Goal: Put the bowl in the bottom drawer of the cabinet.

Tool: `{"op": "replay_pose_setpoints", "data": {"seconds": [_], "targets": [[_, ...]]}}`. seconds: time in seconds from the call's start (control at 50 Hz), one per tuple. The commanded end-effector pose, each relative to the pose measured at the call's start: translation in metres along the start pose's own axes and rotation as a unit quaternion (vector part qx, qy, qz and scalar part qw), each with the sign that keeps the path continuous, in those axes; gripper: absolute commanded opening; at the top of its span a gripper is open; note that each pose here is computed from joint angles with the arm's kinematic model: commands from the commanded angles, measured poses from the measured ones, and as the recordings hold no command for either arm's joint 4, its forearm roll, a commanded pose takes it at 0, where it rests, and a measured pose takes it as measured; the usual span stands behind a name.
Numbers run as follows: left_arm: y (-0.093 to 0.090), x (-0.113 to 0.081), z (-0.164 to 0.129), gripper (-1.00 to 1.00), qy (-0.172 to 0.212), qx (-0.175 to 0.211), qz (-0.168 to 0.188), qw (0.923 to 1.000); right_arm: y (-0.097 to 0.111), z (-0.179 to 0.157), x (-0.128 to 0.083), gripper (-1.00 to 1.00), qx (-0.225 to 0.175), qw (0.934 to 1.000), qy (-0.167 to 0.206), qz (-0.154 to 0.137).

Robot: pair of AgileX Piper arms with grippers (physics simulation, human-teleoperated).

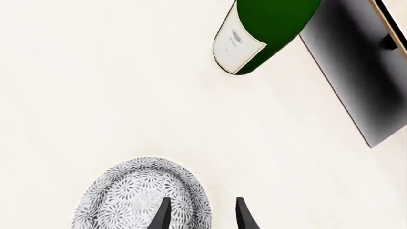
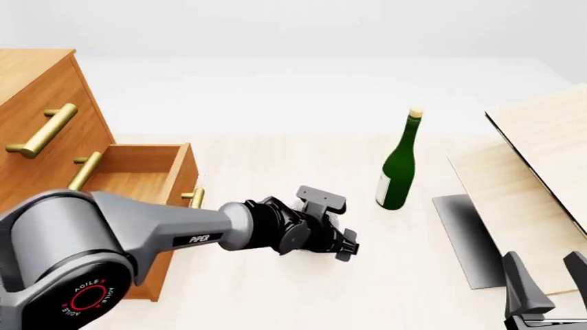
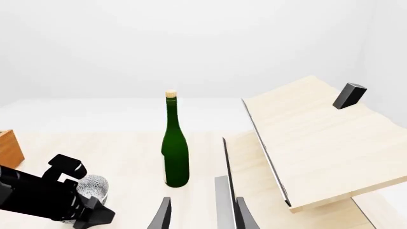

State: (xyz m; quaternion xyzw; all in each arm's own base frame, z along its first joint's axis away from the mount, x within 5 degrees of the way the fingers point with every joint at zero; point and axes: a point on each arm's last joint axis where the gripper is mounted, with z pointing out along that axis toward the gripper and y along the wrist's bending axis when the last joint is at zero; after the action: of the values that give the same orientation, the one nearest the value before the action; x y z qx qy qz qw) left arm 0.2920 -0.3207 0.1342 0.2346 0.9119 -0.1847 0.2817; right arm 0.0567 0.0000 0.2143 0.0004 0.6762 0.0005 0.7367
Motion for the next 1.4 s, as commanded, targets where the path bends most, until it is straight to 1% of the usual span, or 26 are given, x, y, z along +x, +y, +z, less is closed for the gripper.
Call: {"op": "replay_pose_setpoints", "data": {"seconds": [0.02, 0.08, 0.16, 0.3, 0.32, 0.4, 0.42, 0.44, 0.46, 0.48, 0.5, 0.62, 0.76, 0.84, 0.88, 0.98, 1.08, 1.26, 1.4], "targets": [[-0.001, 0.001, 0.001, 1.0, 0.0, 0.001, -0.002, 1.0, 0.0, 0.0, 0.0, 1.0, 0.0, 1.0, 0.0, 0.0], [0.001, 0.002, 0.003, 1.0, 0.002, -0.001, -0.004, 1.0, 0.0, 0.0, 0.0, 1.0, 0.0, 1.0, 0.0, 0.0], [-0.002, 0.004, 0.003, 1.0, 0.001, 0.002, -0.005, 1.0, 0.0, 0.0, 0.0, 1.0, 0.0, 1.0, 0.0, 0.0], [-0.003, 0.003, 0.002, 1.0, 0.0, 0.003, -0.004, 1.0, 0.0, 0.0, 0.0, 1.0, 0.0, 1.0, 0.0, 0.0], [0.0, 0.003, 0.002, -1.0, 0.0, 0.001, -0.003, 1.0, 0.0, 0.0, 0.0, 1.0, 0.0, 1.0, 0.0, 0.0], [0.0, 0.003, 0.0, -1.0, -0.001, 0.001, 0.004, 1.0, 0.0, 0.0, 0.0, 1.0, 0.0, 1.0, 0.0, 0.0], [0.004, -0.001, -0.001, -1.0, -0.005, -0.002, 0.009, 0.9999, 0.0, 0.0, 0.0, 1.0, 0.0, 1.0, 0.0, 0.0], [0.001, -0.001, -0.003, -1.0, -0.007, 0.002, 0.011, 0.9999, 0.0, 0.0, 0.0, 1.0, 0.0, 1.0, 0.0, 0.0], [-0.001, -0.004, -0.006, -1.0, -0.012, 0.003, 0.024, 0.9996, 0.0, 0.0, 0.0, 1.0, 0.0, 1.0, 0.0, 0.0], [-0.008, -0.002, -0.007, -1.0, -0.013, 0.009, 0.035, 0.9993, 0.0, 0.0, 0.0, 1.0, 0.0, 1.0, 0.0, 0.0], [-0.007, -0.003, -0.009, -1.0, -0.014, 0.009, 0.03, 0.9994, 0.0, 0.0, 0.0, 1.0, 0.0, 1.0, 0.0, 0.0], [-0.001, -0.008, -0.014, -1.0, -0.026, 0.007, 0.041, 0.9988, 0.0, 0.0, 0.0, 1.0, 0.0, 1.0, 0.0, 0.0], [0.004, -0.012, -0.025, -1.0, -0.04, 0.006, 0.039, 0.9984, 0.0, 0.0, 0.0, 1.0, 0.0, 1.0, 0.0, 0.0], [-0.005, -0.013, -0.033, -1.0, -0.046, 0.014, 0.048, 0.9977, 0.0, 0.0, 0.0, 1.0, 0.0, 1.0, 0.0, 0.0], [-0.006, -0.016, -0.04, -1.0, -0.052, 0.015, 0.051, 0.9972, 0.0, 0.0, 0.0, 1.0, 0.0, 1.0, 0.0, 0.0], [-0.004, -0.02, -0.048, -1.0, -0.06, 0.015, 0.056, 0.9965, 0.0, 0.0, 0.0, 1.0, 0.0, 1.0, 0.0, 0.0], [-0.009, -0.024, -0.06, -1.0, -0.072, 0.02, 0.063, 0.9952, 0.0, 0.0, 0.0, 1.0, 0.0, 1.0, 0.0, 0.0], [-0.004, -0.031, -0.073, -1.0, -0.087, 0.017, 0.067, 0.9938, 0.0, 0.0, 0.0, 1.0, 0.0, 1.0, 0.0, 0.0], [-0.002, -0.04, -0.09, -1.0, -0.106, 0.017, 0.067, 0.992, 0.0, 0.0, 0.0, 1.0, 0.0, 1.0, 0.0, 0.0]]}}
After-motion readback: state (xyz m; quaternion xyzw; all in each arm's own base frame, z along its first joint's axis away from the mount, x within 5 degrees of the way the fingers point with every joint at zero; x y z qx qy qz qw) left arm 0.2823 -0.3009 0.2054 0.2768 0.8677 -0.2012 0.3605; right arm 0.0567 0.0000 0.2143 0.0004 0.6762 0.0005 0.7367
